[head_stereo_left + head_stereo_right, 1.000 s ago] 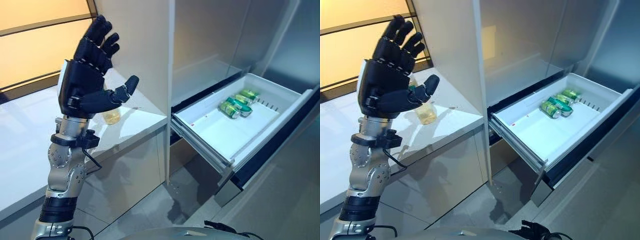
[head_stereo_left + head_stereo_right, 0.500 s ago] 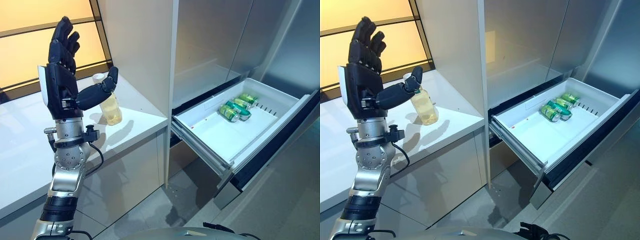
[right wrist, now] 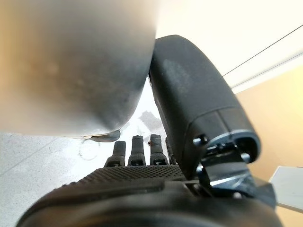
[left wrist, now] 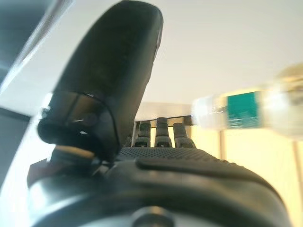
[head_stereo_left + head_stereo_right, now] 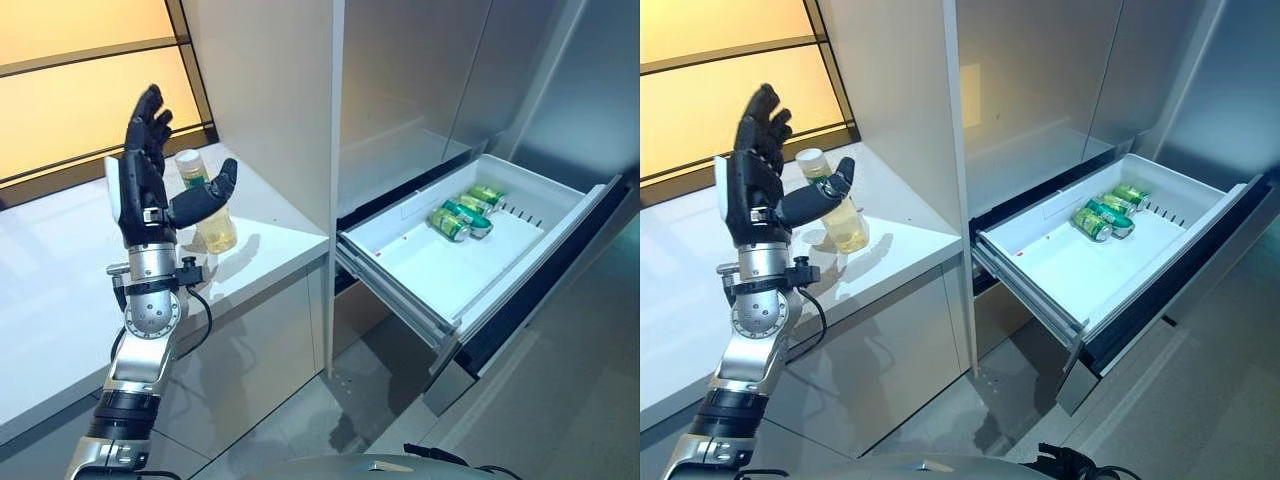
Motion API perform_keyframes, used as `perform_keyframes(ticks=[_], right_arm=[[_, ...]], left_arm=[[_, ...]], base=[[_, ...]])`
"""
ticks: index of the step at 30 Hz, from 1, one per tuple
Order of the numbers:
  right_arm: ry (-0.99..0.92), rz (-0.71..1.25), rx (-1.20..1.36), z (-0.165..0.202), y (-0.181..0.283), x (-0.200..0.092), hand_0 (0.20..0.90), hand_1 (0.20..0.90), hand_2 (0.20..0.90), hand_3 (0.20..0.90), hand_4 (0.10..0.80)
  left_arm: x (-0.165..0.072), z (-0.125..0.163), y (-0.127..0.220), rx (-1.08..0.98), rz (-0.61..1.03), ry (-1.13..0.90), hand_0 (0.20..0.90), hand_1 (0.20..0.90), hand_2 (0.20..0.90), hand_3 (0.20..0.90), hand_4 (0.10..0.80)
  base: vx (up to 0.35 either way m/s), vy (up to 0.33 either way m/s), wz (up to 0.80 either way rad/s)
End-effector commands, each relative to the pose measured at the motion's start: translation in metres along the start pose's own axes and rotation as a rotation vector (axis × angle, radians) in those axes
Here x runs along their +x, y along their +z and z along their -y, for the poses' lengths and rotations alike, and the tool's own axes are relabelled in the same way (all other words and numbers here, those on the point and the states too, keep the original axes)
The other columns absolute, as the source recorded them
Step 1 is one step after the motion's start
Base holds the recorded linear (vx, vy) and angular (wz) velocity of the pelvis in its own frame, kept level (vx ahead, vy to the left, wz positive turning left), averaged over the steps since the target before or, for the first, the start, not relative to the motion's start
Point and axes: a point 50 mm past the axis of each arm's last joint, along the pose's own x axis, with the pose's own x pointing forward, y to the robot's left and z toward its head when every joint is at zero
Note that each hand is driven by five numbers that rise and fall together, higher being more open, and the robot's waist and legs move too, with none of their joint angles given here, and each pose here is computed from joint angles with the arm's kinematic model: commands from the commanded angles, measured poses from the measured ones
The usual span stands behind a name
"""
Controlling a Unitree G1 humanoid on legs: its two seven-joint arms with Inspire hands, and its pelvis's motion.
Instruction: Put drinks into fridge and close the fridge
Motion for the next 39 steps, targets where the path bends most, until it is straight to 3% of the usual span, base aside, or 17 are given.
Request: perform_keyframes(ticks=[1, 12, 39], right_arm=[[0.073, -0.018, -0.052, -0.018, 0.001, 0.005, 0.9, 0.9, 0.9, 0.9, 0.8], [0.074, -0.027, -0.057, -0.018, 0.0, 0.005, 0.9, 0.9, 0.9, 0.9, 0.8], [0.073, -0.04, -0.079, -0.015, -0.001, 0.004, 0.9, 0.9, 0.9, 0.9, 0.8]], left_arm=[[0.037, 0.005, 0.029, -0.014, 0.18, -0.014, 0.9, 0.9, 0.9, 0.9, 0.8], [0.034, -0.002, 0.008, 0.086, 0.092, 0.051, 0.9, 0.9, 0.9, 0.9, 0.8], [0.035, -0.004, -0.015, 0.053, -0.025, 0.133, 0.9, 0.9, 0.9, 0.9, 0.8]], base=[[0.012, 0.006, -0.04], [0.007, 0.001, -0.05], [0.0, 0.0, 0.0]])
